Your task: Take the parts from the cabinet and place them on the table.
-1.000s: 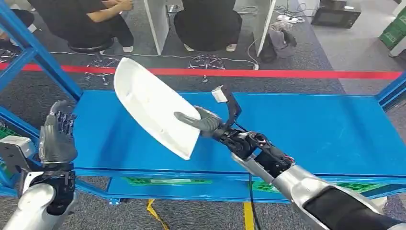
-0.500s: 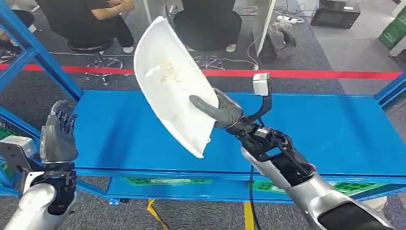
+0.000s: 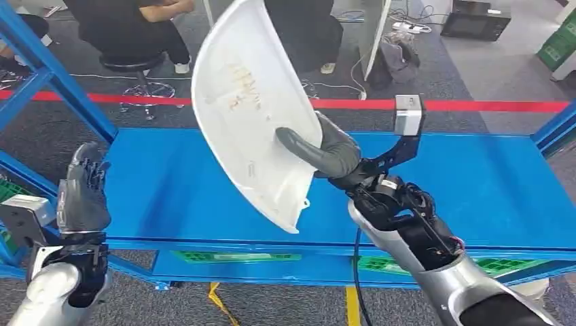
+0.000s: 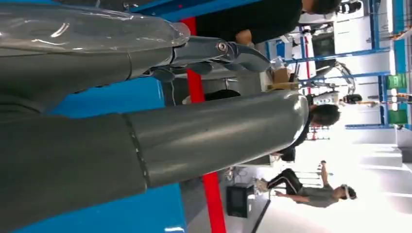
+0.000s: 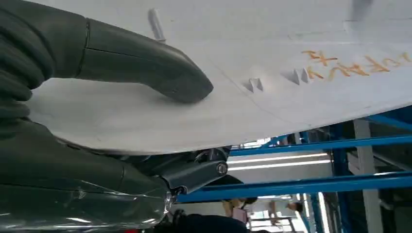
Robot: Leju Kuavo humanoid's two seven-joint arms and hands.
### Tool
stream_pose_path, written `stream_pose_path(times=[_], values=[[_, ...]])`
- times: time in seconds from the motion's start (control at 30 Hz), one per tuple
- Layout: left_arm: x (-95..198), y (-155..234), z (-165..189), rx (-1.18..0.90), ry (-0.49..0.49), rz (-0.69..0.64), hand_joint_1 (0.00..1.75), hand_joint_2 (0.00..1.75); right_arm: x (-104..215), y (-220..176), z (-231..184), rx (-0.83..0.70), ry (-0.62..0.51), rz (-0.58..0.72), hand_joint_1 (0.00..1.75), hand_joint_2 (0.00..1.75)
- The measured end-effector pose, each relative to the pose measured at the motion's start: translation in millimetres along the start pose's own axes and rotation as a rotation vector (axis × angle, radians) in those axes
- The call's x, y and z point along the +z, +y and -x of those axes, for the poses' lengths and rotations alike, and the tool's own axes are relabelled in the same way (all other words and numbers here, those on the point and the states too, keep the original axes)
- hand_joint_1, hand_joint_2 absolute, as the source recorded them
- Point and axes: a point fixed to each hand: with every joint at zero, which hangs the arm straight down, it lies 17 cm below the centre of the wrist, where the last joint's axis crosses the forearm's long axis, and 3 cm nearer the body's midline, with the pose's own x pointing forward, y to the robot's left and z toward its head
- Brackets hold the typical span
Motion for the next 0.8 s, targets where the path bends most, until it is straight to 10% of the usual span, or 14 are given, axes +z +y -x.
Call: stream_pose_path(times=[0.13, 0.17, 0.8], values=[[1.0, -0.9, -1.6, 0.001, -0.009, 0.009, 0.0, 0.0, -3.0, 5.0, -5.4, 0.077, -0.012, -0.002, 1.75, 1.75], [1.0, -0.7, -2.2, -0.002, -0.012, 0.009, 0.0, 1.75, -3.8, 5.1, -6.7, 0.095, -0.015, 0.002, 1.75, 1.75], [9.4, 1.0, -16.5, -0.016, -0.061, 0.003, 0.0, 1.75, -5.4, 3.9, -6.2, 0.271, -0.01, 0.029, 1.75, 1.75]])
